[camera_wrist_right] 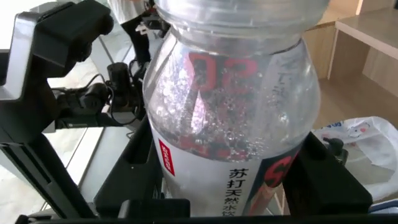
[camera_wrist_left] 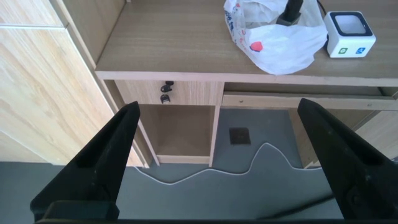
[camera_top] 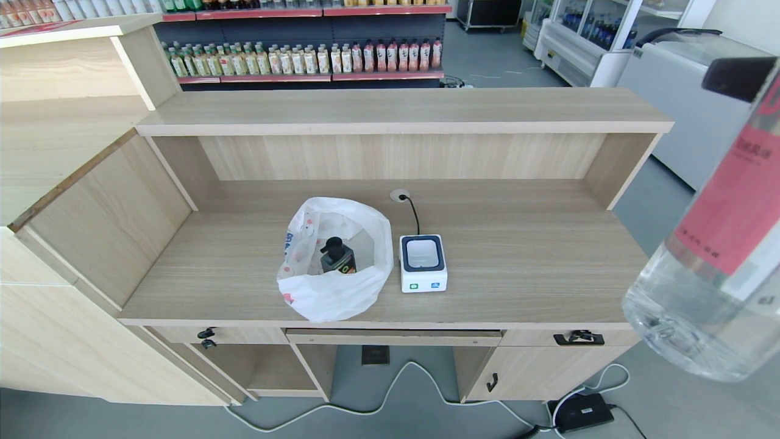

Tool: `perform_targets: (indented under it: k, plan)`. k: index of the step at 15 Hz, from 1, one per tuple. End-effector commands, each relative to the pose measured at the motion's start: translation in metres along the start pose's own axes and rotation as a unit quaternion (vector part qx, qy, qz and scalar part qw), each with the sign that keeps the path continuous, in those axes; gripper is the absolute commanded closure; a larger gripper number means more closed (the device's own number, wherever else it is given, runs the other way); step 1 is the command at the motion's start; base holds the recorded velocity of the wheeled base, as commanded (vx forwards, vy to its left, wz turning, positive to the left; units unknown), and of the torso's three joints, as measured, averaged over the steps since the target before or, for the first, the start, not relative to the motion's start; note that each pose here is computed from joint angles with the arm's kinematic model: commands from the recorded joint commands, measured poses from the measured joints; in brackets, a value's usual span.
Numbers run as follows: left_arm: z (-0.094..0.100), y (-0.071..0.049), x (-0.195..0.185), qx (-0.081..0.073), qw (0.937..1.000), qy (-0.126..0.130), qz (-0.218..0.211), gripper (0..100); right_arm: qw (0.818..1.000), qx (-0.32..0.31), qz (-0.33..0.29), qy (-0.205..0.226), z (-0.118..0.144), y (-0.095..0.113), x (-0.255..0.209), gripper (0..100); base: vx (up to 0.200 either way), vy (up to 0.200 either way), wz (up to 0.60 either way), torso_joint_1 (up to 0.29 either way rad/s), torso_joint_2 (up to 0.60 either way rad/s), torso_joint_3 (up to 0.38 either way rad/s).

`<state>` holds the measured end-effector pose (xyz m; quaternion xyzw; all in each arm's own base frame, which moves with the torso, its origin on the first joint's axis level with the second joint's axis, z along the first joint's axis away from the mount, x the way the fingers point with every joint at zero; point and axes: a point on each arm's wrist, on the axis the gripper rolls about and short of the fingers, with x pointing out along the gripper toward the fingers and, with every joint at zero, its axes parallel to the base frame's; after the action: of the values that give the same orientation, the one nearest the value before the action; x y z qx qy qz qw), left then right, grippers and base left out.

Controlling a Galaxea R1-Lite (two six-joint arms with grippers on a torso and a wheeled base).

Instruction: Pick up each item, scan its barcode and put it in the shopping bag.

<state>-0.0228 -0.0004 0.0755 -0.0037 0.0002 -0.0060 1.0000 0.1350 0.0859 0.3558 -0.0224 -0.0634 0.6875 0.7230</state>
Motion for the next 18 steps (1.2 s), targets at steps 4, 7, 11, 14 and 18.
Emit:
perform_targets:
  k: [4, 7, 11, 14, 18]
  plan:
    - [0.000, 0.000, 0.000, 0.000, 1.0000, 0.000, 0.000, 0, 0.968, -0.082, -0.217, 0.090, -0.056, -0.041, -0.056, 100, 0.000, 0.000, 0.00, 0.000, 0.00, 0.000]
    - [0.000, 0.000, 0.000, -0.001, 1.0000, 0.000, -0.001, 0, 0.948, -0.096, -0.286, 0.105, -0.092, -0.036, -0.085, 100, 0.000, 0.000, 0.00, 0.000, 0.00, 0.000]
    - [0.000, 0.000, 0.000, -0.001, 1.0000, 0.000, 0.000, 0, 0.899, -0.140, -0.395, 0.129, -0.107, -0.057, -0.107, 100, 0.000, 0.000, 0.00, 0.000, 0.00, 0.000]
    - [0.000, 0.000, 0.000, 0.000, 1.0000, 0.000, 0.000, 0, 0.878, -0.141, -0.435, 0.144, -0.116, -0.073, -0.120, 100, 0.000, 0.000, 0.00, 0.000, 0.00, 0.000]
    - [0.000, 0.000, 0.000, 0.000, 1.0000, 0.000, 0.000, 0, 0.837, -0.176, -0.471, 0.216, -0.135, -0.077, -0.142, 100, 0.000, 0.000, 0.00, 0.000, 0.00, 0.000]
